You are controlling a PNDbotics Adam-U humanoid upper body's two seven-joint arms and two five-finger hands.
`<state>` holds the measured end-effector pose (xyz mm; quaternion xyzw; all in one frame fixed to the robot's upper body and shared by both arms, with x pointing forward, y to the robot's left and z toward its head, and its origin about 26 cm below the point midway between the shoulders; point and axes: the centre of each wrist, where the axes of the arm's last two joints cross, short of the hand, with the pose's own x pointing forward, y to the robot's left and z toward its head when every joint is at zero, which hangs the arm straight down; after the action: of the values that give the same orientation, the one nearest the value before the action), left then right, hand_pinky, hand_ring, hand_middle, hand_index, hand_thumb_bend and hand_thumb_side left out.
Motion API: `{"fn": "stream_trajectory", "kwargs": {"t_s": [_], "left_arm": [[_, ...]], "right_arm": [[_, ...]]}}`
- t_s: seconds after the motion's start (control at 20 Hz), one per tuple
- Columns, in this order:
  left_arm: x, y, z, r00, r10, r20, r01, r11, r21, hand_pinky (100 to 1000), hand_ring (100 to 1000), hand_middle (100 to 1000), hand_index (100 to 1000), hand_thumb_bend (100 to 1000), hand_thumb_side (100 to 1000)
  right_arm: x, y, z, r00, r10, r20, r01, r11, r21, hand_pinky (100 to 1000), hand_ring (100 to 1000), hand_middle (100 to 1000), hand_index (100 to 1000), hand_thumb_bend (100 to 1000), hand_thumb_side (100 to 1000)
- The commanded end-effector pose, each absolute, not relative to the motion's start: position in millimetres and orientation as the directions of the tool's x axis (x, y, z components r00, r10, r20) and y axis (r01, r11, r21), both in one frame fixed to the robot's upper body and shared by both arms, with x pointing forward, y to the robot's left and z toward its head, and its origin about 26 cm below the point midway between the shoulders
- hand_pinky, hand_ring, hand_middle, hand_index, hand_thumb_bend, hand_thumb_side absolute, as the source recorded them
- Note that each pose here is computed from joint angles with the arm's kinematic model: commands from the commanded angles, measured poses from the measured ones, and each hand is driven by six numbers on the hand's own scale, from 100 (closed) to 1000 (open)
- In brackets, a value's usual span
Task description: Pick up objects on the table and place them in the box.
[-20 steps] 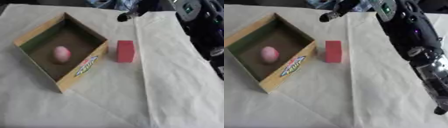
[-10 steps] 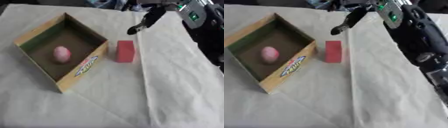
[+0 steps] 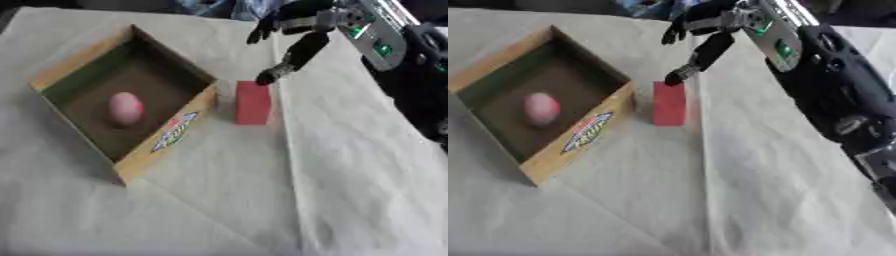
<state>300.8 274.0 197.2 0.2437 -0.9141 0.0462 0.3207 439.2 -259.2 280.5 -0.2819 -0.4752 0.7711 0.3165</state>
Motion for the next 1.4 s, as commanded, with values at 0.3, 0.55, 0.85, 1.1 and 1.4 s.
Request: {"fn": "stream_trajectory", "kwargs": {"t_s": [0.3,0.55,0.85,1.1,1.4], "left_arm": [[299,276,207,-0.693,-0.430,0.579,-0.475,0.876,0.082,623,792,1000,748,321,1000],[299,276,207,-0.694,-0.430,0.578,-0.473,0.877,0.085,623,792,1000,747,322,1000],[300,275,206,-0.694,-0.427,0.580,-0.470,0.879,0.085,622,792,1000,746,322,1000],[299,275,206,-0.694,-0.424,0.582,-0.467,0.880,0.085,622,792,1000,745,322,1000],[299,274,205,-0.693,-0.424,0.583,-0.465,0.881,0.087,622,793,1000,744,321,1000]], "right_arm": [[432,-259,283,-0.640,0.744,-0.189,-0.188,-0.390,-0.901,896,891,861,958,648,900],[429,-255,277,-0.650,0.731,-0.208,-0.180,-0.414,-0.892,898,893,860,945,679,924],[428,-249,270,-0.638,0.725,-0.260,-0.148,-0.447,-0.882,894,886,847,918,699,892],[433,-247,256,-0.613,0.738,-0.282,-0.152,-0.460,-0.875,888,882,840,927,700,881],[438,-246,244,-0.593,0.751,-0.290,-0.160,-0.463,-0.872,880,877,833,943,700,879]]}}
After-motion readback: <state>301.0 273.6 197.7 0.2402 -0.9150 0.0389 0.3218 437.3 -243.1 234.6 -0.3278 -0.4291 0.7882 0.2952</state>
